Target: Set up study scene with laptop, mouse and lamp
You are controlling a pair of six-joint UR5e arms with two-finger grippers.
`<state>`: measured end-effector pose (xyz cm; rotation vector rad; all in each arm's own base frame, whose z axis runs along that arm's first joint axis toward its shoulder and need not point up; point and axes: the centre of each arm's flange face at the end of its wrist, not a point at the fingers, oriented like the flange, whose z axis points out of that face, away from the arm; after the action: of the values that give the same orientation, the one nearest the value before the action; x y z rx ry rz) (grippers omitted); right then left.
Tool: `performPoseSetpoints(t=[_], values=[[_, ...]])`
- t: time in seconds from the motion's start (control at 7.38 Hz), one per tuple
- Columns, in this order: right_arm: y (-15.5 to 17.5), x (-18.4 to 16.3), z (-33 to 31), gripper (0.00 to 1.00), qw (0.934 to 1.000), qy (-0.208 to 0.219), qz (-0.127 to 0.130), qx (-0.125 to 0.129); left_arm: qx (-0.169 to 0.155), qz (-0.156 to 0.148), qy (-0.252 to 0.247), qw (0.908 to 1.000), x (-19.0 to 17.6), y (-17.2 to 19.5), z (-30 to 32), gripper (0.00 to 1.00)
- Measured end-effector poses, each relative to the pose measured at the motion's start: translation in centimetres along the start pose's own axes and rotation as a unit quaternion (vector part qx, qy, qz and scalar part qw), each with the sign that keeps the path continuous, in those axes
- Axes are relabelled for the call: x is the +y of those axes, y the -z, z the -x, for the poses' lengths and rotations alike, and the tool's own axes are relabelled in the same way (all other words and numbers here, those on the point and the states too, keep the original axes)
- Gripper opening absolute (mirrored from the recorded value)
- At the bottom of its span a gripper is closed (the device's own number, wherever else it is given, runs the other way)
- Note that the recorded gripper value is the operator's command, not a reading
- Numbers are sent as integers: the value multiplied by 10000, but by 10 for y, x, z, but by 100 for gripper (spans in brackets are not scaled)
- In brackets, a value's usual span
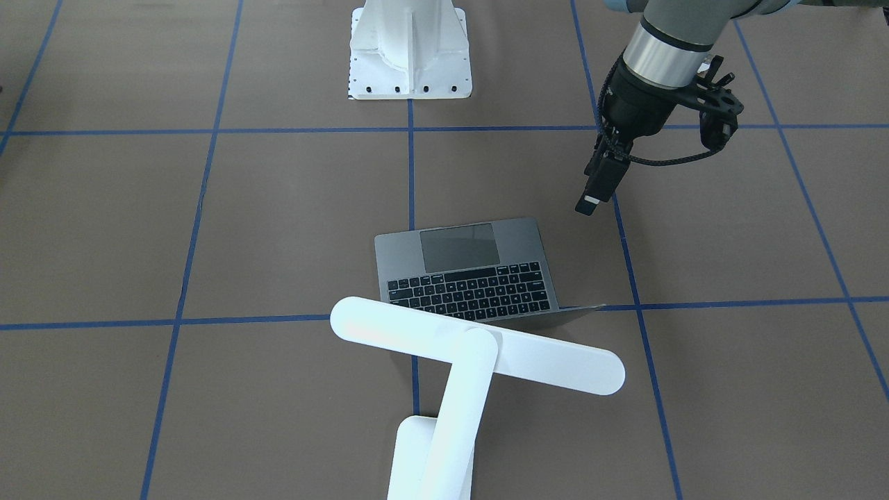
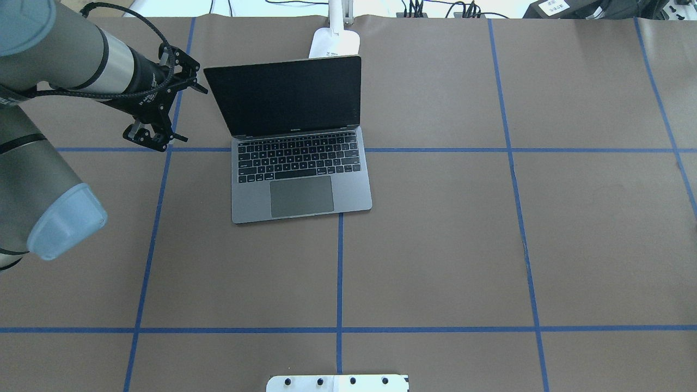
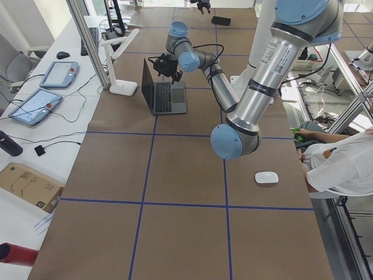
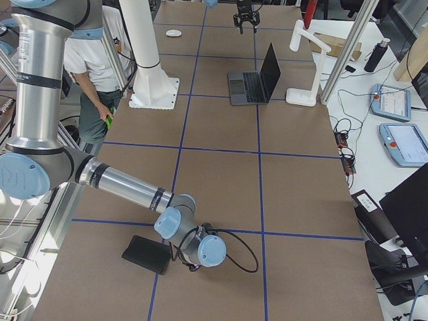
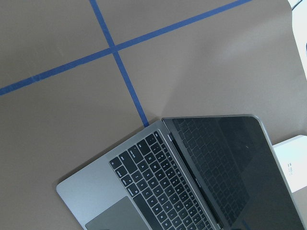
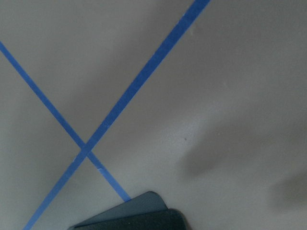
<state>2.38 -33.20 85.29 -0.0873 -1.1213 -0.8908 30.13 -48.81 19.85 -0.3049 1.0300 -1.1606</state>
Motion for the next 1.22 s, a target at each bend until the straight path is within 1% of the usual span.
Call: performPoseSetpoints(t=[0.14,0.41,1.22], values=[[-9,1,0,81,9999,-7,79,-96,12,1,-6,10000,1,1,0,89],[-16,0,1,81,9997,5,162,-164,33,2,-10,10000,1,2,-1,89],[-18,-1,2,82,9996,86,227,-153,49,-15,-3,10000,2,2,-2,92]])
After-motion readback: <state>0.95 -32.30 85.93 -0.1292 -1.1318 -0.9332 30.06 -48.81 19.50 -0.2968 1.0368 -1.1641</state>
